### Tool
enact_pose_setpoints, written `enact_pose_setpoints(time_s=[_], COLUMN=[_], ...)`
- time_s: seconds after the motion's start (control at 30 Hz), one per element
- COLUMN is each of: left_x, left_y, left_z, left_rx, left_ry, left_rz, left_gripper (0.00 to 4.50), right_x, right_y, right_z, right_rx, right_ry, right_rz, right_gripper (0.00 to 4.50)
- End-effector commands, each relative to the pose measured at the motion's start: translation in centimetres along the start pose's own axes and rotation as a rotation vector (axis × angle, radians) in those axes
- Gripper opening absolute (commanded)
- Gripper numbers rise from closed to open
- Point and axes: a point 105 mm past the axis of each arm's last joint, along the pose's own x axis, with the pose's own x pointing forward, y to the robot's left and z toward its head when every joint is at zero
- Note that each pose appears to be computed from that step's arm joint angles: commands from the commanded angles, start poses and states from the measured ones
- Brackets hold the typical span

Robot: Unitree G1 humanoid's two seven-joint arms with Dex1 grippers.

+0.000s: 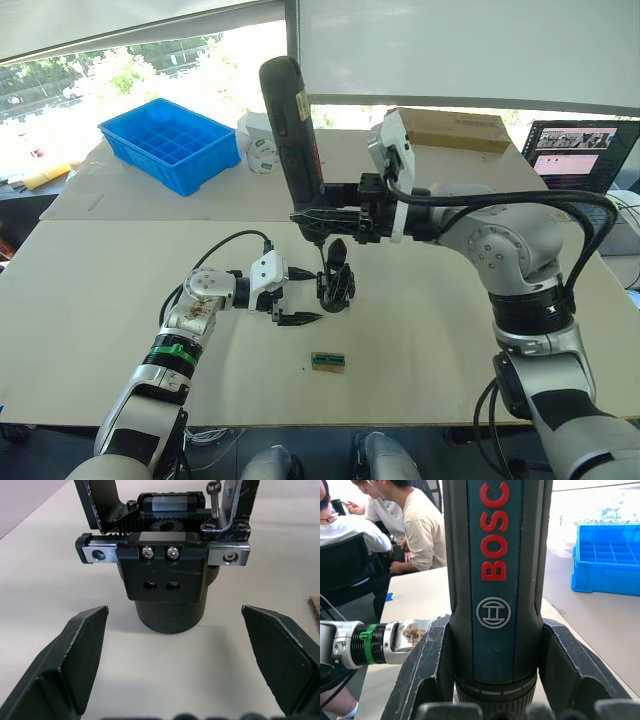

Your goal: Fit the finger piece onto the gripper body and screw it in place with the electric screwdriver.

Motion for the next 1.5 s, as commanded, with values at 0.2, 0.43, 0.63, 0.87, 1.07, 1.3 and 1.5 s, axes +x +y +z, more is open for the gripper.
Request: enact_pose_setpoints(time_s=[0.2, 0.43, 0.63, 0.87, 1.07, 1.3, 1.5], left_x=[0.33, 0.46, 0.58, 0.61, 0.6, 0.59, 0.63], left_y=[0.14, 0.1, 0.02, -0.05, -0.08, -0.11, -0.19], left_z=[1.62, 1.64, 1.61, 1.47, 1.43, 1.38, 1.35], left_rx=[0.062, 0.061, 0.06, 0.058, 0.058, 0.059, 0.059], left_ry=[-0.024, -0.025, -0.028, -0.028, -0.03, -0.03, -0.032], left_rz=[-0.014, -0.016, -0.019, -0.02, -0.02, -0.019, -0.019], left_gripper=[4.5, 4.5, 4.5, 4.5, 4.5, 4.5, 4.5], right_x=[-0.53, -0.63, -0.63, -0.59, -0.56, -0.49, -0.42], right_y=[0.76, 0.71, 0.74, 0.66, 0.63, 0.66, 0.65], right_z=[2.02, 1.95, 1.85, 1.56, 1.4, 1.44, 1.42], right_rx=[-0.092, -0.106, -0.11, -0.117, -0.114, -0.115, -0.117], right_ry=[-0.065, -0.06, -0.058, -0.056, -0.054, -0.061, -0.061], right_rz=[0.011, 0.011, 0.014, 0.013, 0.014, 0.013, 0.014], right_gripper=[1.92, 1.92, 1.92, 1.92, 1.92, 1.92, 1.92])
